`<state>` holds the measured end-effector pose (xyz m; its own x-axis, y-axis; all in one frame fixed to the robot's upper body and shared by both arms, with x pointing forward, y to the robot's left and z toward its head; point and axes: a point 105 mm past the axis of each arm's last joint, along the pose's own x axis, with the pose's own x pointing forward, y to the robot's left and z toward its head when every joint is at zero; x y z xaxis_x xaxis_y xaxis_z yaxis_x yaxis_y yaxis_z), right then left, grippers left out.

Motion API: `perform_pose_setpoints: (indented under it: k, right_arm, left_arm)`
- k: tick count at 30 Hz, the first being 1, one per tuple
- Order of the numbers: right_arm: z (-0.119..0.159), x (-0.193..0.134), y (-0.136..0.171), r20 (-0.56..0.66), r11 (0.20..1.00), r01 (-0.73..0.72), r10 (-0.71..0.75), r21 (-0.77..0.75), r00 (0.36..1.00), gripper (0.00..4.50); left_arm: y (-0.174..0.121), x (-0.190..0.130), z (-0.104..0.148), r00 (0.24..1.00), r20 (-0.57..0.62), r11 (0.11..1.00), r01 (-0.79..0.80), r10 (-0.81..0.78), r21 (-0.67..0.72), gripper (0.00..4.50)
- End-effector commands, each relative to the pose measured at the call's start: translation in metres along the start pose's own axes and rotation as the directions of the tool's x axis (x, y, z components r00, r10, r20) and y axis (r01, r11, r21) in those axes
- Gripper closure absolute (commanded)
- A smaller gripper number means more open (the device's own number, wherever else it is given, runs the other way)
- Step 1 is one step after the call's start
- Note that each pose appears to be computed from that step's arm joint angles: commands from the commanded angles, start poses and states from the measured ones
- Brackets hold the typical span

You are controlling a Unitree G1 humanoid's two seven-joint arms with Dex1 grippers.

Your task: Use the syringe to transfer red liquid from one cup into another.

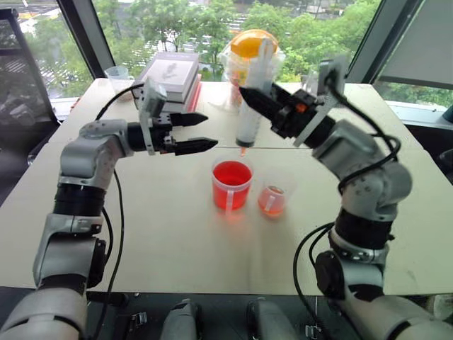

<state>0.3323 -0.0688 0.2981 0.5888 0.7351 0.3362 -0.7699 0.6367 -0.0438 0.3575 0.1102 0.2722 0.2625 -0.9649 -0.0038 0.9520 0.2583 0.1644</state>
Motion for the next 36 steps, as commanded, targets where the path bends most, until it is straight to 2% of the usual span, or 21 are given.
perform_pose_setpoints:
  k: [1, 8, 20, 25, 31, 36]
  right_arm:
    - [-0.014, -0.001, 0.01, 0.014, 0.997, -0.007, 0.009, -0.082, 1.0, 3.1]
    - [-0.049, -0.007, 0.016, -0.048, 0.993, -0.01, 0.005, -0.119, 0.999, 3.1]
    - [-0.054, -0.009, 0.02, -0.065, 0.989, -0.027, 0.018, -0.148, 0.998, 3.1]
    - [-0.054, -0.01, 0.022, -0.072, 0.987, -0.037, 0.026, -0.156, 0.997, 3.1]
    - [-0.053, -0.009, 0.022, -0.071, 0.986, -0.035, 0.023, -0.164, 0.997, 3.1]
    - [-0.051, -0.008, 0.02, -0.071, 0.985, -0.034, 0.022, -0.172, 0.997, 3.1]
  left_arm:
    - [-0.001, 0.004, 0.02, 0.999, 0.03, 0.998, 0.031, -0.033, 0.05, 0.0]
    - [0.002, 0.017, 0.024, 0.998, 0.025, 0.994, 0.059, -0.062, 0.095, 0.0]
    - [0.021, 0.043, 0.036, 0.995, 0.058, 0.985, 0.066, -0.076, 0.158, 0.0]
    - [0.019, 0.049, 0.038, 0.991, 0.07, 0.983, 0.105, -0.117, 0.151, 0.0]
    - [0.013, 0.038, 0.03, 0.982, -0.001, 0.972, 0.188, -0.189, 0.143, 0.0]
    - [0.016, 0.027, 0.028, 0.982, -0.029, 0.972, 0.189, -0.186, 0.141, 0.0]
